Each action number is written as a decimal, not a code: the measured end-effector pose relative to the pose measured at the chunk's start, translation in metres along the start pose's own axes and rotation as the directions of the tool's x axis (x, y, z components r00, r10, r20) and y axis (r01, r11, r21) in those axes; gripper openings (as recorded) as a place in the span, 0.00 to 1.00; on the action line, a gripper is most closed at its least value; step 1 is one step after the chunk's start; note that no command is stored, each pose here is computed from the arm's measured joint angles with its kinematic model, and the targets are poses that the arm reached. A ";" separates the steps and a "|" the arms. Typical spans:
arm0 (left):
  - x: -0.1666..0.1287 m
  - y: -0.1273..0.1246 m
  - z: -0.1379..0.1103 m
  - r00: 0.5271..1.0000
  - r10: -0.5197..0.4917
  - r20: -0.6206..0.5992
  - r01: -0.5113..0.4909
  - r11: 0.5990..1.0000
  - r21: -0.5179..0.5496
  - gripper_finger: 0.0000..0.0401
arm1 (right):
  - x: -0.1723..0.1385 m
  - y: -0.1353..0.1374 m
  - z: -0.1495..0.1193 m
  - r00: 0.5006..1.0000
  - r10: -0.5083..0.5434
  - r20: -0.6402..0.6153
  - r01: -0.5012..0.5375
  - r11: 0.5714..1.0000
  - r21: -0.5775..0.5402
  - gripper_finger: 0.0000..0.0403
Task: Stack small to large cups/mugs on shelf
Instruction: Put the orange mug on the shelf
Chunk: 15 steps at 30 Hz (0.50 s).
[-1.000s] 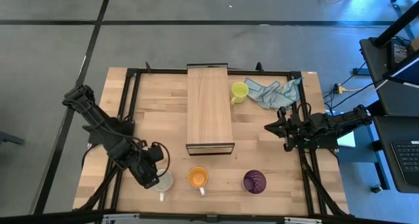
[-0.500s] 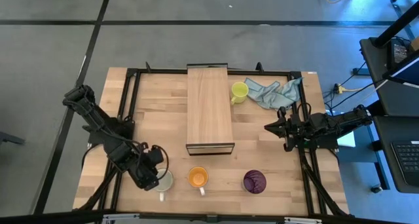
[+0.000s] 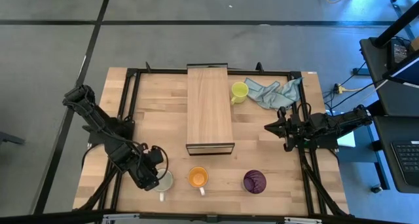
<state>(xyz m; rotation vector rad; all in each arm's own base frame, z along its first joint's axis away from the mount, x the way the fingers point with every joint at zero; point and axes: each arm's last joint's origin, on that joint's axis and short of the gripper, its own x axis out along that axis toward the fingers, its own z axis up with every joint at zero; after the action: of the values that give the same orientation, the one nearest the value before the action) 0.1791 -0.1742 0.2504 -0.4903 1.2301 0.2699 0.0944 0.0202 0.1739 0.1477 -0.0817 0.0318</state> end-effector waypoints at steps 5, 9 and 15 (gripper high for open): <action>0.014 0.001 -0.003 0.999 -0.038 0.000 0.038 0.999 -0.018 0.34 | 0.000 0.000 0.000 1.000 0.000 0.000 0.000 1.000 0.001 0.08; 0.019 0.006 -0.003 1.000 -0.012 -0.004 0.012 0.999 -0.042 0.34 | 0.000 0.000 0.000 1.000 0.000 0.000 0.000 1.000 0.001 0.08; 0.023 0.010 -0.002 1.000 0.006 -0.012 -0.007 0.997 -0.072 0.34 | 0.000 0.000 0.000 1.000 0.000 0.000 0.000 1.000 0.001 0.08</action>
<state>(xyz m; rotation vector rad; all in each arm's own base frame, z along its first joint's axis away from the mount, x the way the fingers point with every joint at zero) 0.1803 -0.1676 0.2257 -0.5513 1.2372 0.3184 0.0944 0.0202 0.1738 0.1483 -0.0814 0.0319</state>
